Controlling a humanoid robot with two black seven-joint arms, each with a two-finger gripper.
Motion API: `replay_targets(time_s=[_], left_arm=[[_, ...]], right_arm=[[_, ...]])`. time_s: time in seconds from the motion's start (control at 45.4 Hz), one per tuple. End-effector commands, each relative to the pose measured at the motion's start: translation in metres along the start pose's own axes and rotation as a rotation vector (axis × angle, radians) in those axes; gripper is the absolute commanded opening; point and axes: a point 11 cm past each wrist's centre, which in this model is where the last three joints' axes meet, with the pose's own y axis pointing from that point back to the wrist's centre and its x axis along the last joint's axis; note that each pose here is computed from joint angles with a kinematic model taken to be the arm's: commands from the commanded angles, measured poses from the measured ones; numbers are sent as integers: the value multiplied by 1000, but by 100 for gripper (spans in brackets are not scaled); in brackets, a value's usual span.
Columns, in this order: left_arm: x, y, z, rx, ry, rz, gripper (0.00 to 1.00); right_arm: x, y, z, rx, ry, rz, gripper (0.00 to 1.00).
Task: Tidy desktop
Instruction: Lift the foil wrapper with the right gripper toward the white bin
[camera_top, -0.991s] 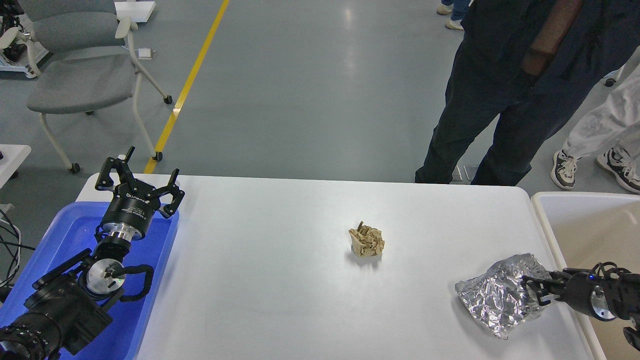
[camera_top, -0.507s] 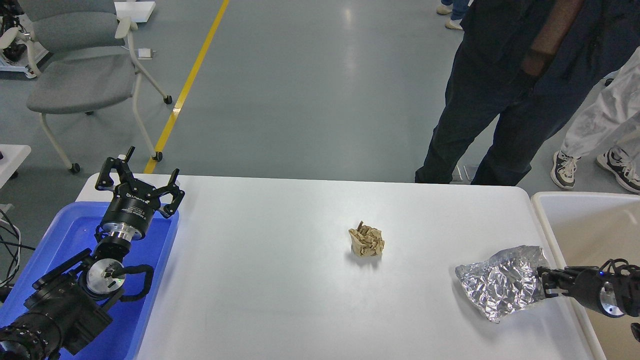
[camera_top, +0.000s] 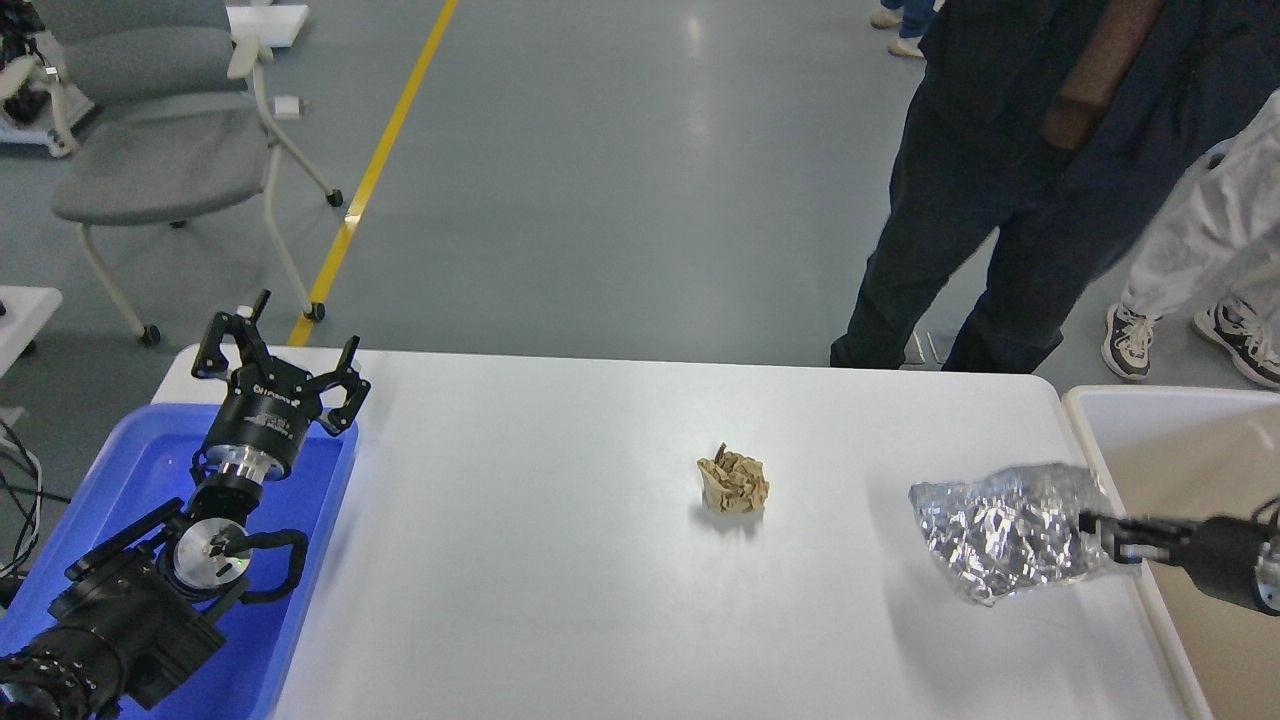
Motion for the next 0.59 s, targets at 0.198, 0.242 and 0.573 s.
replay_targets(time_s=[0.198, 0.242, 0.573], left_arm=[[0, 0, 0, 0, 1, -1, 100], [0, 0, 0, 0, 1, -1, 100], [0, 0, 0, 0, 1, -2, 100]], right_arm=[[83, 88, -23, 88, -165, 70, 0], [91, 96, -21, 78, -167, 78, 0], [117, 125, 16, -75, -144, 131, 0]])
